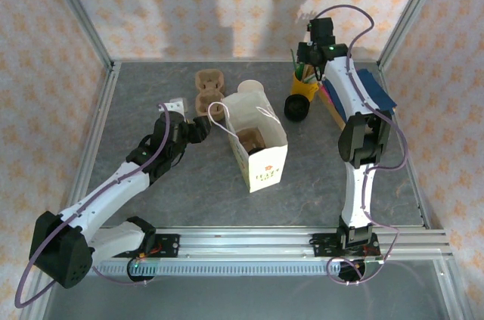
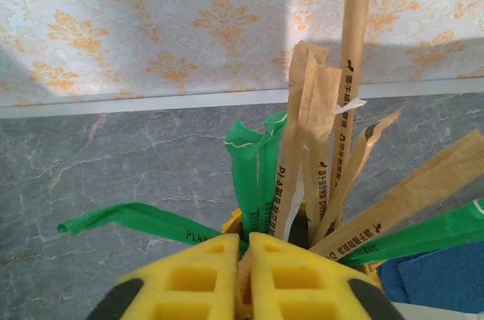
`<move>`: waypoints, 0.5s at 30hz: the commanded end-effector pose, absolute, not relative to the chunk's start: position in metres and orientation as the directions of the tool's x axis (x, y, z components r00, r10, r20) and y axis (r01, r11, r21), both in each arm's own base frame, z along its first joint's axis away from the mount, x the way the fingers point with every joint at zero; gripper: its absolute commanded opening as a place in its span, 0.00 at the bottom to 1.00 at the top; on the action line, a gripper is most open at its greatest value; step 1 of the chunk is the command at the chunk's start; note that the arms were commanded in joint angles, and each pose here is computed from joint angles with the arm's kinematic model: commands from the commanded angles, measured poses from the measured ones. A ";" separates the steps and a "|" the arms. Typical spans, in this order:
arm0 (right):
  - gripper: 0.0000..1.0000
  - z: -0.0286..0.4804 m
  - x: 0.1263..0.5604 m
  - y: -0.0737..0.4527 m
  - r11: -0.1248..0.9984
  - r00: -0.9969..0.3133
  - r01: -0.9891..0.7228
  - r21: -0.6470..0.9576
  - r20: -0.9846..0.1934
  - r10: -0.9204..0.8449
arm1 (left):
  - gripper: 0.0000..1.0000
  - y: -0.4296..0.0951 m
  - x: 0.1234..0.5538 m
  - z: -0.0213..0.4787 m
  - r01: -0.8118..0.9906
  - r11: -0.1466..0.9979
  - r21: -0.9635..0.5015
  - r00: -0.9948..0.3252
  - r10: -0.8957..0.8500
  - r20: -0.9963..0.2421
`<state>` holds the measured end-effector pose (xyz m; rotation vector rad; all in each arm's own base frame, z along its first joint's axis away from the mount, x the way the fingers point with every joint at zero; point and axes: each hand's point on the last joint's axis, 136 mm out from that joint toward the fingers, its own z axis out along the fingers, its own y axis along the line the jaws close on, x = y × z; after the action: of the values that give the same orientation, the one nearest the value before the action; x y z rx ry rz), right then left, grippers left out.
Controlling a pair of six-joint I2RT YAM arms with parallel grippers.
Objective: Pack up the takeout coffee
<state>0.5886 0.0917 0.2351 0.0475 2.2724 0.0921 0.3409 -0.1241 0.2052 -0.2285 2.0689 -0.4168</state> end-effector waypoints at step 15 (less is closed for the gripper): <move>0.00 0.395 0.529 0.085 0.990 -0.422 -0.078 0.122 -0.903 0.078 | 0.69 -0.121 0.342 0.217 0.017 0.921 -0.389 -0.477 -0.334 -0.813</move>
<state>0.5604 0.0884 0.3185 0.0166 2.1401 0.1205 0.3408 -0.1242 0.2054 -0.2247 2.0688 -0.4153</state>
